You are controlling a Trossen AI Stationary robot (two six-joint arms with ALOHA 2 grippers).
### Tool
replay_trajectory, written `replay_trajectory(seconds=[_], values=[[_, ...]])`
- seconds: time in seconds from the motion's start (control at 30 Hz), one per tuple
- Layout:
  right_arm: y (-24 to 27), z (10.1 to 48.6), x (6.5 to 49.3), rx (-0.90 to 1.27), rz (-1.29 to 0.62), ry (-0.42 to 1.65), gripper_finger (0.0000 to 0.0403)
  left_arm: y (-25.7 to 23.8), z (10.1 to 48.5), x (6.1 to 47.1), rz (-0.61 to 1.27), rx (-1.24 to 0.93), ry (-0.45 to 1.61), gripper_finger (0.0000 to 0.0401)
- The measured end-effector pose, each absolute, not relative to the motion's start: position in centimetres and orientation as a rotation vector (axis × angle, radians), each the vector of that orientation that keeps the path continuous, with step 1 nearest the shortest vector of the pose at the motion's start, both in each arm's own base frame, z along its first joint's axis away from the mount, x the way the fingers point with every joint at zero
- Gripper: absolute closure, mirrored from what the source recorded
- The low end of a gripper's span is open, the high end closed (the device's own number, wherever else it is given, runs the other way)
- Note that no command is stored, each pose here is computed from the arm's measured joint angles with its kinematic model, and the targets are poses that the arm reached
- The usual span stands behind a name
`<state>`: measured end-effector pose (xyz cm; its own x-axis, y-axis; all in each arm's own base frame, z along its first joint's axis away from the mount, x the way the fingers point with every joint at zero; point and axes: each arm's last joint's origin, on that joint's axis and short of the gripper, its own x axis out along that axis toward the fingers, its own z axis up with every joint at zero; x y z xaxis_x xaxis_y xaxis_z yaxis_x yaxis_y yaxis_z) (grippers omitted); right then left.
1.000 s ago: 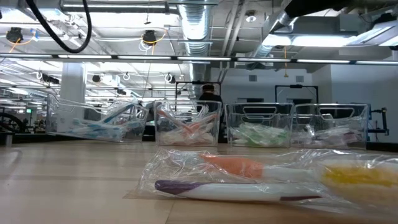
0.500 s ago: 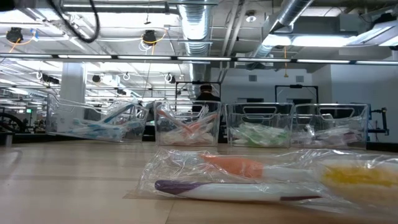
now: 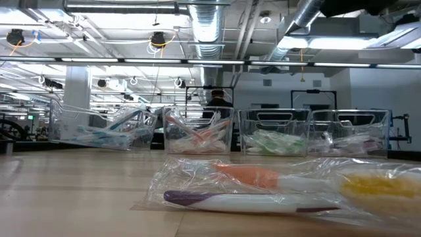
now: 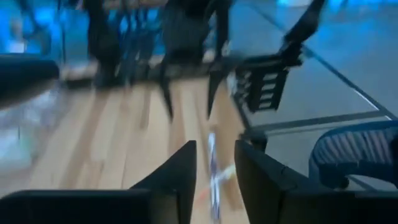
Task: Pick & Place Toothbrushes
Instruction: Put the green toothbrush into the middle right transparent bin
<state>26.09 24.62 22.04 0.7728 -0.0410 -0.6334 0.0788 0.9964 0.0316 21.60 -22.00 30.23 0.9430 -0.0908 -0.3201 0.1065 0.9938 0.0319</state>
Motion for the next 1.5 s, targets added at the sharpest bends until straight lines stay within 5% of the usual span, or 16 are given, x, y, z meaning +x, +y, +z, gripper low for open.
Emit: replay_trajectory(seconds=[0.23, 0.6, 1.0, 1.5], values=[[24.6, 22.0, 26.0, 0.034, -0.052, 0.692, 0.0133, -22.9, 34.1, 21.6, -0.137, 0.102, 0.294, 0.0314], [23.8, 21.7, 26.2, -0.032, -0.074, 0.735, 0.0133, -24.1, 27.8, 19.3, -0.214, -0.119, 0.751, 0.0315], [22.5, 21.6, 27.2, -0.021, -0.123, 0.743, 0.0133, -21.4, 18.8, 16.5, 0.373, -0.959, 1.138, 0.0315], [22.4, 21.6, 27.4, -0.016, -0.126, 0.74, 0.0133, -21.8, 17.2, 16.9, 0.388, -1.011, 1.149, 0.0315]])
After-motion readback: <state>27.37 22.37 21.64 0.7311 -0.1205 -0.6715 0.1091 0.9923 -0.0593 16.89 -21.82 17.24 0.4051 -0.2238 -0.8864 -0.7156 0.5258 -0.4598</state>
